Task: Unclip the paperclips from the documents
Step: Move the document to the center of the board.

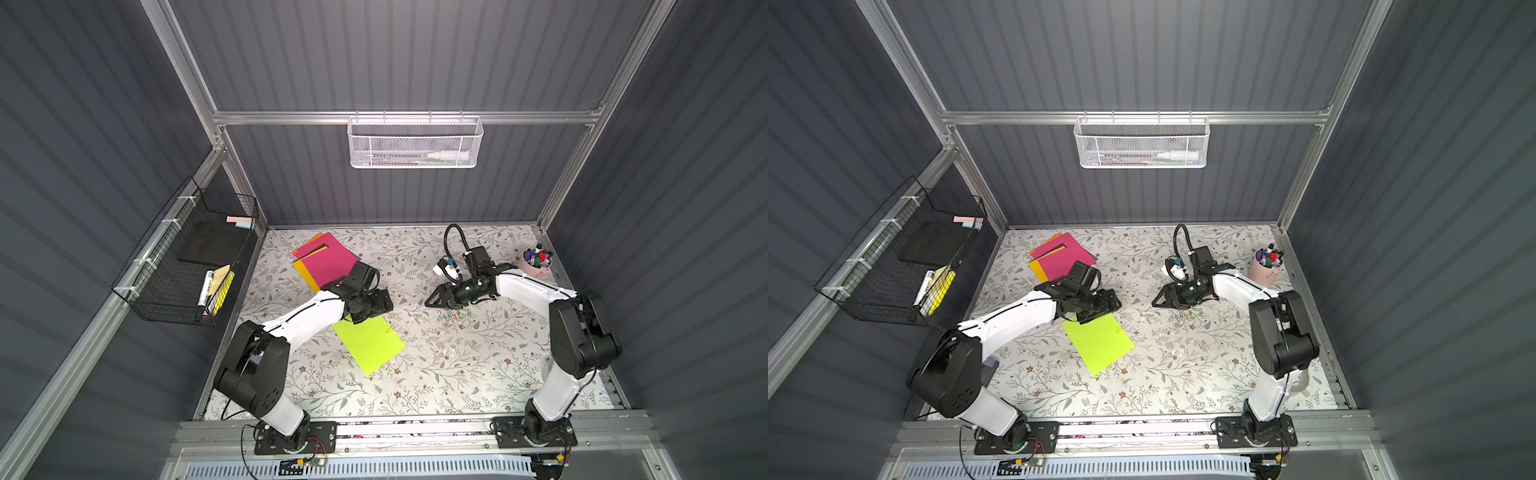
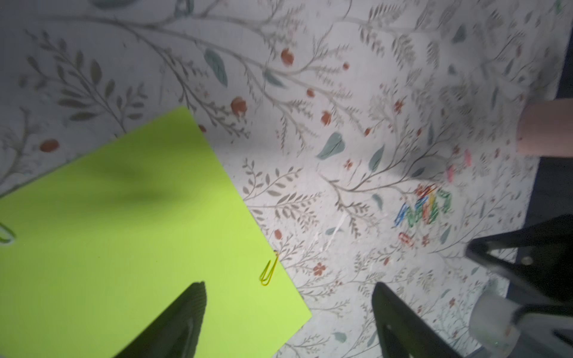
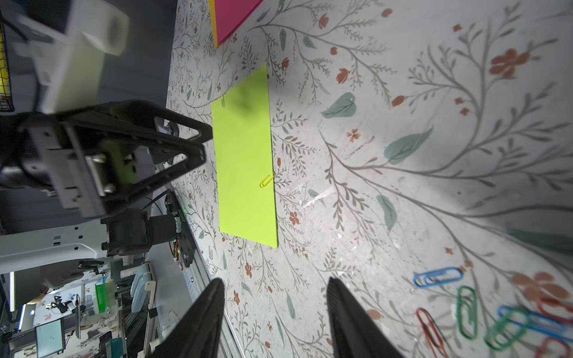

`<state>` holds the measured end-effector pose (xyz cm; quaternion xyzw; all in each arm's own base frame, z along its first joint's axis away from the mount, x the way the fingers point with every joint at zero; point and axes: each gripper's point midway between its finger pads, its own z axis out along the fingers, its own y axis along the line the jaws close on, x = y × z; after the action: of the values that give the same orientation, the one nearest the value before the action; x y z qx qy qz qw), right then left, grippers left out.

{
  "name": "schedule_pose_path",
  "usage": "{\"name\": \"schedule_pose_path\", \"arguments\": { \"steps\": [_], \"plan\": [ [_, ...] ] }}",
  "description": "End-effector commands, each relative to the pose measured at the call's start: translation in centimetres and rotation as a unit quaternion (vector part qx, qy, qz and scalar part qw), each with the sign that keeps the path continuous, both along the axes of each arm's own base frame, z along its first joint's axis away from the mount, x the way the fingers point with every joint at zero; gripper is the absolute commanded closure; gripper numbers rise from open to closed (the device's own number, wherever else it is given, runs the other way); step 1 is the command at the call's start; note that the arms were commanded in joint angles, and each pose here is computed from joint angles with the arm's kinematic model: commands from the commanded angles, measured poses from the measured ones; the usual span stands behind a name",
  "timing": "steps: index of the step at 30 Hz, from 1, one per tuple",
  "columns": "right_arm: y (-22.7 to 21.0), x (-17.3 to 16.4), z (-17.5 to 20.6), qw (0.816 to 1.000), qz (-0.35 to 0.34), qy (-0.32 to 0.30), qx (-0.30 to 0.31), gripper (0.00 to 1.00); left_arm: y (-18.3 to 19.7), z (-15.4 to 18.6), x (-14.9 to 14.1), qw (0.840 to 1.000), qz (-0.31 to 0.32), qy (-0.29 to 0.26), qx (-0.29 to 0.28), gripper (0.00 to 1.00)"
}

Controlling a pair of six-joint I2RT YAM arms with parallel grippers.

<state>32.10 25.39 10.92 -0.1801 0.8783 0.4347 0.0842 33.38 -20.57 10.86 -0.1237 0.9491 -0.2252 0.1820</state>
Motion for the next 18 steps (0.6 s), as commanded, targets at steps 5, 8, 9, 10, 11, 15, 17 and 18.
{"name": "schedule_pose_path", "arguments": {
  "steps": [5,8,9,10,11,15,17,18],
  "plan": [
    [5.4,0.4,-1.1,0.999,0.05,0.014,-0.013,0.36,5.9,-4.1,-7.1,0.982,0.145,0.11,0.042,0.2],
    [6.5,0.9,-1.5,0.998,0.059,0.015,-0.021,0.33,7.5,-4.9,-9.4,0.97,0.197,0.134,0.042,0.24],
    [6.8,1.1,-1.6,0.998,0.061,0.015,-0.022,0.32,8.0,-4.8,-9.9,0.968,0.206,0.137,0.047,0.24],
    [7.1,1.2,-1.7,0.998,0.063,0.014,-0.023,0.31,8.0,-4.5,-9.9,0.967,0.214,0.133,0.039,0.24],
    [7.4,1.3,-1.7,0.997,0.066,0.013,-0.023,0.29,8.1,-4.4,-10.0,0.965,0.223,0.132,0.033,0.24],
    [8.5,1.3,-2.6,0.996,0.08,0.019,-0.025,0.27,8.4,-3.6,-8.7,0.96,0.256,0.111,0.016,0.18],
    [8.9,1.4,-3.1,0.996,0.084,0.024,-0.028,0.27,8.2,-4.0,-7.4,0.963,0.25,0.104,0.005,0.16],
    [9.1,1.4,-3.3,0.996,0.085,0.025,-0.029,0.26,7.8,-4.6,-7.1,0.964,0.245,0.107,-0.002,0.16]
  ]
}}
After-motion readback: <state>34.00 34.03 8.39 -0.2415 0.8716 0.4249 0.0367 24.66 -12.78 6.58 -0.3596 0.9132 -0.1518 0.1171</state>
